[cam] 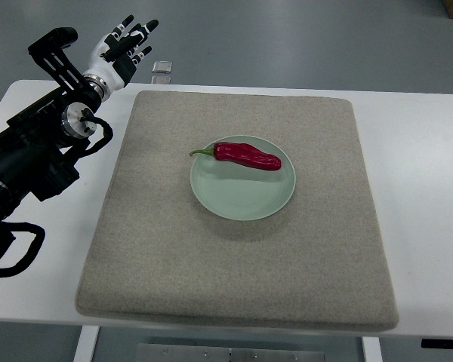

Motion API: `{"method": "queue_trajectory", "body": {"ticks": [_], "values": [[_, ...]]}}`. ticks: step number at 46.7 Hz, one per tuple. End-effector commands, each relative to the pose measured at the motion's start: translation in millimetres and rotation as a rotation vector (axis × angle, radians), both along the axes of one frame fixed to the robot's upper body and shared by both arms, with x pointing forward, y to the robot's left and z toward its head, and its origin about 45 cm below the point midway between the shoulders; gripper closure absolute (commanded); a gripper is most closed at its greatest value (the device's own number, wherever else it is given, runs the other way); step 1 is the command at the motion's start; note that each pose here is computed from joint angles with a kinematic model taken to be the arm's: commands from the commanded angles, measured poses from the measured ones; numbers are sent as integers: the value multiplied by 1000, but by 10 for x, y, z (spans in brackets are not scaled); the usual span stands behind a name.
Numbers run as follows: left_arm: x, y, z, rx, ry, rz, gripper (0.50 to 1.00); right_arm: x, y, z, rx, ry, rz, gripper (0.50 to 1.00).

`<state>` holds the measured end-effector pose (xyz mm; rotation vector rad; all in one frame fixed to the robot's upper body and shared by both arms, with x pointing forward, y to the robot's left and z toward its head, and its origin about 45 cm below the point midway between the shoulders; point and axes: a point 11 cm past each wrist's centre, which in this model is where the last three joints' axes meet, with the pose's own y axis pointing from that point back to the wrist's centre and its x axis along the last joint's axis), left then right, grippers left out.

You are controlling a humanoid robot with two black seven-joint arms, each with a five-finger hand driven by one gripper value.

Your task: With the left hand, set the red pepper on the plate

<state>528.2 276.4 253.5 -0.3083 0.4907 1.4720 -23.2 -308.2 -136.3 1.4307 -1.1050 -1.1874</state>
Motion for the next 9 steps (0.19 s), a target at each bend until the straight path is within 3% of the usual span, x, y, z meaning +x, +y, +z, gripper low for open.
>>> {"method": "queue_trajectory", "body": {"ticks": [1, 9], "values": [[-2, -17, -13, -4, 3, 0, 508, -1, 25, 0, 10, 1, -1, 572], [1, -17, -5, -4, 3, 1, 508, 1, 95, 0, 32, 0, -2, 570]]}}
